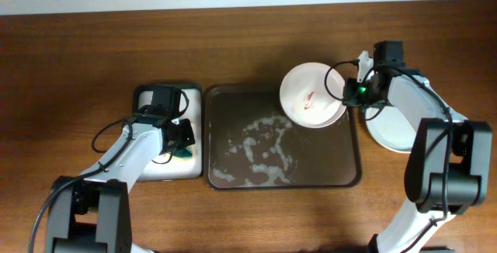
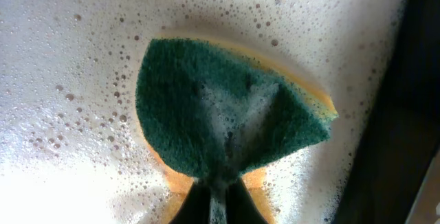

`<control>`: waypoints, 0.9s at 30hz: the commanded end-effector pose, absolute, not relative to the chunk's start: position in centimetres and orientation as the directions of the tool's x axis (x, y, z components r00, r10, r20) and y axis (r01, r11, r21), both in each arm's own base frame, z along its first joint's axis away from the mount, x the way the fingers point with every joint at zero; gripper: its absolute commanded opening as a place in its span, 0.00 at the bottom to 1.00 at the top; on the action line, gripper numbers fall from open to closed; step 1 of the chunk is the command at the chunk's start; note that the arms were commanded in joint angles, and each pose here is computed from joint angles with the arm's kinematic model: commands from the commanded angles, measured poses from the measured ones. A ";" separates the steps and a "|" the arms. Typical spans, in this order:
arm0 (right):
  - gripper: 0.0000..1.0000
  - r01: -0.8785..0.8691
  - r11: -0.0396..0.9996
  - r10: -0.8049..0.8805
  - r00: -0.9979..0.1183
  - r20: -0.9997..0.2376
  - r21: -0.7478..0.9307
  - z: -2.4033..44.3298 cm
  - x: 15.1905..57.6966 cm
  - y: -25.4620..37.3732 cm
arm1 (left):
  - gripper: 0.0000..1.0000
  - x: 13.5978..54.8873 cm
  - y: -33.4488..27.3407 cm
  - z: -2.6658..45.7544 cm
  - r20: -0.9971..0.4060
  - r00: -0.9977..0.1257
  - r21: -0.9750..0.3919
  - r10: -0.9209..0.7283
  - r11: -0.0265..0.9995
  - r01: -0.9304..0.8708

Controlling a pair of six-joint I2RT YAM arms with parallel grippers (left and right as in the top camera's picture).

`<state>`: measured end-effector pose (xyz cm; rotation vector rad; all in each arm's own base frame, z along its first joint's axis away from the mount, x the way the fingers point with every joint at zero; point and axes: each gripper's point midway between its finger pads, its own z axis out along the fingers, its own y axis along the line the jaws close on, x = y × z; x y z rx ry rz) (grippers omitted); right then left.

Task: Clean dirty plates on tray and stack at the side
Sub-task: 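Grip the rim of the pink-white plate with the right gripper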

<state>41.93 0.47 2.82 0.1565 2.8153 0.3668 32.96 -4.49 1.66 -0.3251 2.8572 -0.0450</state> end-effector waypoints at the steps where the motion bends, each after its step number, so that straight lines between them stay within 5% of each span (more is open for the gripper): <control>1: 0.04 -0.004 0.934 0.091 -0.965 -0.246 0.358 5.2 40.3 4.7 | 0.03 33.0 -4.7 1.4 -0.246 -0.944 -0.074 -0.222 0.975 -0.210; 8: 0.04 -0.134 0.925 -0.098 -0.988 -0.116 0.356 3.5 35.9 11.9 | 0.02 33.0 -4.7 1.4 -0.246 -0.944 -0.074 -0.222 0.975 -0.210; 17: 0.04 -0.153 0.923 -0.134 -0.988 -0.078 0.352 1.9 34.8 13.1 | 0.00 33.2 -4.8 1.5 -0.253 -0.942 -0.076 -0.222 0.975 -0.209; 27: 0.04 -0.151 0.924 -0.134 -0.988 -0.073 0.352 1.8 34.7 13.1 | 0.00 36.2 -6.8 12.3 -0.524 -0.831 -0.199 -0.189 0.975 -0.097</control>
